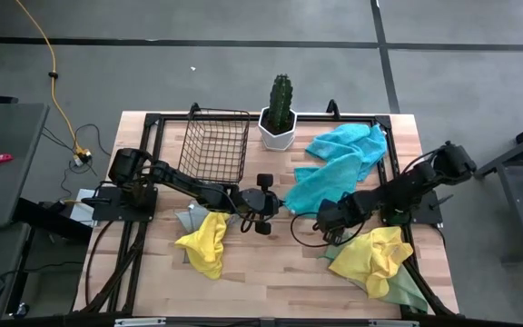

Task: Fold microfiber towels
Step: Fold the top blue microfiber towel on the table

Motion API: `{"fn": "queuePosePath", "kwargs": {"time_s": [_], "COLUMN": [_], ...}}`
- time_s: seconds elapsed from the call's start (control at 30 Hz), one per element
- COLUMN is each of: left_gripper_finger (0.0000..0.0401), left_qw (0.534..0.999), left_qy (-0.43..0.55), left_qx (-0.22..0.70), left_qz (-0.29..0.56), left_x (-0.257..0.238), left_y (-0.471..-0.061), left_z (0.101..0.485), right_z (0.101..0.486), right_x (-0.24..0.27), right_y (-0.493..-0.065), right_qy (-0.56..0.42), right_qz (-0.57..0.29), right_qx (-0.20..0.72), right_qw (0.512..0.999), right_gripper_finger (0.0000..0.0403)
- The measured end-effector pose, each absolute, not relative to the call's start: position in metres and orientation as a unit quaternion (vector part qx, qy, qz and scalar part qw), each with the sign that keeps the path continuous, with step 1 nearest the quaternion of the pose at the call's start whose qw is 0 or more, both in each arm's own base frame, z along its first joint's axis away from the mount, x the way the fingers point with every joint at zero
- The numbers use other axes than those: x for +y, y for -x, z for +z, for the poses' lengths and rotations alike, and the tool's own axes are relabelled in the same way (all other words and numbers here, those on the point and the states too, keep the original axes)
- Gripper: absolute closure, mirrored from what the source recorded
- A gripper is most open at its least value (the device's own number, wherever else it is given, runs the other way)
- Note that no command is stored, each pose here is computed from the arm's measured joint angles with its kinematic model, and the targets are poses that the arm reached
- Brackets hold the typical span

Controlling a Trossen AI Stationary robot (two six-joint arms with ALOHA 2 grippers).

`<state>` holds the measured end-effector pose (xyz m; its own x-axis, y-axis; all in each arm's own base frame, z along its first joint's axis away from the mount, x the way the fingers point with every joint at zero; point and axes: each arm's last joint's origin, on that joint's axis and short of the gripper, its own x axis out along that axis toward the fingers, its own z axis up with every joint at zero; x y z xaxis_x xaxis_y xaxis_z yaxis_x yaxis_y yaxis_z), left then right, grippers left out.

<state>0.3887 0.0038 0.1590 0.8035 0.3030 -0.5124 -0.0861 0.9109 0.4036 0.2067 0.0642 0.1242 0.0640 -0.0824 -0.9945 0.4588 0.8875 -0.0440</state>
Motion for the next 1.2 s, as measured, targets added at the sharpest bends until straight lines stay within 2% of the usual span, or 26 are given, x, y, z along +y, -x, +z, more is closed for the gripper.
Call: {"fn": "queuePosePath", "kwargs": {"time_s": [0.13,0.17,0.33,0.47,0.53,0.7,0.93,1.2], "left_gripper_finger": [0.0401,0.0401,0.0401,0.0401,0.0401,0.0401,0.0401,0.0401], "left_qw": [0.938,0.939,0.939,0.941,0.942,0.941,0.929,0.918], "left_qy": [-0.15,-0.146,-0.139,-0.142,-0.141,-0.154,-0.185,-0.226], "left_qx": [0.291,0.288,0.278,0.25,0.234,0.2,0.19,0.172], "left_qz": [0.118,0.12,0.145,0.18,0.197,0.223,0.259,0.278], "left_x": [0.004,0.004,0.005,0.006,0.008,0.019,0.053,0.091], "left_y": [-0.384,-0.383,-0.369,-0.357,-0.35,-0.332,-0.319,-0.318], "left_z": [0.171,0.175,0.205,0.234,0.248,0.281,0.298,0.334], "right_z": [0.125,0.127,0.16,0.211,0.238,0.282,0.299,0.331], "right_x": [0.063,0.063,0.063,0.062,0.06,0.041,0.006,-0.02], "right_y": [-0.205,-0.205,-0.206,-0.209,-0.209,-0.188,-0.167,-0.165], "right_qy": [-0.121,-0.111,-0.049,-0.002,0.015,0.034,0.042,0.075], "right_qz": [-0.183,-0.176,-0.148,-0.119,-0.115,-0.16,-0.253,-0.292], "right_qx": [0.669,0.675,0.711,0.69,0.653,0.595,0.546,0.508], "right_qw": [0.71,0.708,0.685,0.714,0.748,0.787,0.798,0.807], "right_gripper_finger": [0.0379,0.039,0.0397,0.0399,0.0401,0.0402,0.0402,0.0403]}}
